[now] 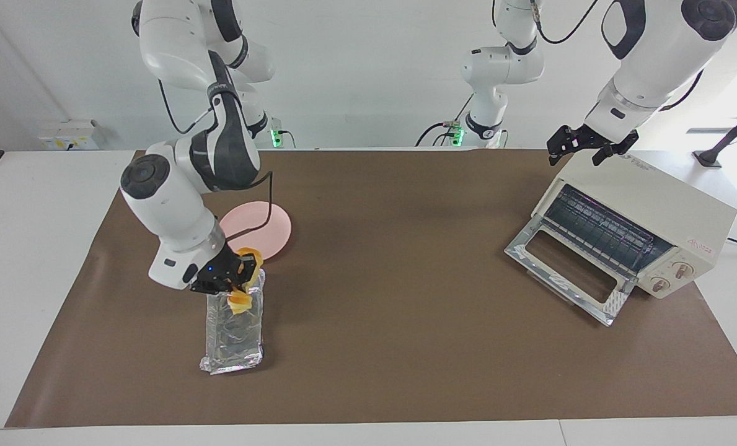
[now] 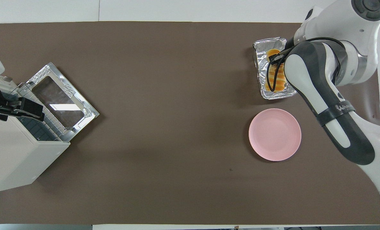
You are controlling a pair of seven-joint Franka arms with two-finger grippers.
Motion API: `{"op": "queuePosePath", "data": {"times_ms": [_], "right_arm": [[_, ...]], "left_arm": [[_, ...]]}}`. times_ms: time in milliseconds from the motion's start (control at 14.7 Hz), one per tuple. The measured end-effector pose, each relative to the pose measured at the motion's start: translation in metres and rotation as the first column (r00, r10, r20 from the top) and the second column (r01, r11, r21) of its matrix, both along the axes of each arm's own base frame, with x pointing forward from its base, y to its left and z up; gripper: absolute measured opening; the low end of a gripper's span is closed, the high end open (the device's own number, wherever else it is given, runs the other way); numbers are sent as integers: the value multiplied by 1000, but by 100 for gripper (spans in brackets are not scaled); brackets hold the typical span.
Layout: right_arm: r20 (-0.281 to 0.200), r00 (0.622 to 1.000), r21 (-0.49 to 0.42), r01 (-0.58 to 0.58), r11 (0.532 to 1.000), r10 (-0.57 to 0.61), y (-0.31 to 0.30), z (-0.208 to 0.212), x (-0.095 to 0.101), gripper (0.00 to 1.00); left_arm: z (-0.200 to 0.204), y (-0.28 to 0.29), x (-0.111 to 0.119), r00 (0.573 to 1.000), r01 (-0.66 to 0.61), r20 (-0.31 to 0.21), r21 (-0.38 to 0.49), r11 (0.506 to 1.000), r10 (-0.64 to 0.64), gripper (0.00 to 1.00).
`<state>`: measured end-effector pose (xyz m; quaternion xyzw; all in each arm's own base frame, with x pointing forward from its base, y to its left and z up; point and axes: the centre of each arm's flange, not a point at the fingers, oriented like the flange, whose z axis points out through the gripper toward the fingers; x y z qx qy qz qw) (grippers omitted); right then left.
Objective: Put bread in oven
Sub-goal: 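Lower the bread into the foil tray and open the right gripper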
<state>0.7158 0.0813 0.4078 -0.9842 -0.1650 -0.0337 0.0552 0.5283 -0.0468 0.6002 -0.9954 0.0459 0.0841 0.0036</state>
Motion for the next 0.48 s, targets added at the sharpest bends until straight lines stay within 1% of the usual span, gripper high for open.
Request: {"op": "queuePosePath", "data": {"times_ms": [68, 205, 341, 477], "right_arm": [[-4, 1000, 2, 15, 1000, -15, -4, -13, 11, 14], [-9, 999, 2, 30, 1000, -30, -12, -34, 25, 14], [-10, 999, 0, 37, 999, -37, -15, -45, 30, 14], [8, 999, 1, 42, 999, -42, -17, -49, 33, 14]], "left_arm": [[0, 0, 0, 1000, 0, 0, 0, 1000, 0, 100], [0, 0, 0, 1000, 0, 0, 0, 1000, 0, 100], [0, 0, 0, 1000, 0, 0, 0, 1000, 0, 100], [0, 0, 0, 1000, 0, 0, 0, 1000, 0, 100]]}}
